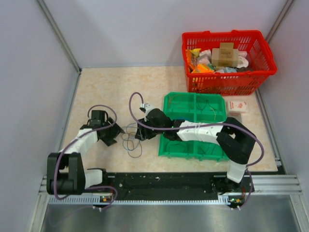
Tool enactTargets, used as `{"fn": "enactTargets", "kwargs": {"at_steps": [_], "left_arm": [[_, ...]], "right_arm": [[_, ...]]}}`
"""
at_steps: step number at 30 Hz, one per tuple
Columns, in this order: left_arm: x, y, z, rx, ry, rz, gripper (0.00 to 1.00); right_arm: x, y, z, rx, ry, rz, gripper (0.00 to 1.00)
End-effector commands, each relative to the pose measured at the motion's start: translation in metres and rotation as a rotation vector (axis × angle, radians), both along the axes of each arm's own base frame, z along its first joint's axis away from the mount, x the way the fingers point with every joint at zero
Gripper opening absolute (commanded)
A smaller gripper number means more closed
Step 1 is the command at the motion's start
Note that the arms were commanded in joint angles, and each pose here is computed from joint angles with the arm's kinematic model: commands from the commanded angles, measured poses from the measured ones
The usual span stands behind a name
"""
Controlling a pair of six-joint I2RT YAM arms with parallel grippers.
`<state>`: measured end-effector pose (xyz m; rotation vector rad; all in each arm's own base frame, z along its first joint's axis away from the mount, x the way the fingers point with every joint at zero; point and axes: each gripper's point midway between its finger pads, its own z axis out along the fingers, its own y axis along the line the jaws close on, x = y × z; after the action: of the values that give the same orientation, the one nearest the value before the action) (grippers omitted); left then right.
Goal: Untangle the cables
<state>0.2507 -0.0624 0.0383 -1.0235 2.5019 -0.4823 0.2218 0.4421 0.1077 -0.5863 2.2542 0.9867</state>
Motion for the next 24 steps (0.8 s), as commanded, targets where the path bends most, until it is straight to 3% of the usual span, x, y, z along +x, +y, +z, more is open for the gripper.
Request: {"fn": "enactTargets", "kwargs": {"at_steps": [1, 5, 17, 22, 24], "left_arm": [[0.033, -0.004, 0.012, -0.075, -0.039, -0.016, 0.71], [0.04, 0.0, -0.003, -0.109, 0.03, 0.047, 0.68], [0.04, 0.0, -0.008, -0.144, -0.004, 0.09, 0.72], [0.031, 0.015, -0.006, -0.064, -0.004, 0.12, 0.73], [0.028, 0.024, -0.005, -0.03, -0.015, 0.154, 0.74]], "right_arm": [[0.003, 0.017, 0.007, 0.051, 0.004, 0.02, 0.48], [-0.001, 0.014, -0.016, 0.004, 0.028, 0.015, 0.47], [0.014, 0.019, -0.061, -0.095, 0.012, -0.002, 0.41], [0.023, 0.023, -0.066, -0.112, 0.003, -0.029, 0.38], [0.027, 0.025, -0.068, -0.123, -0.003, -0.039, 0.3]]}}
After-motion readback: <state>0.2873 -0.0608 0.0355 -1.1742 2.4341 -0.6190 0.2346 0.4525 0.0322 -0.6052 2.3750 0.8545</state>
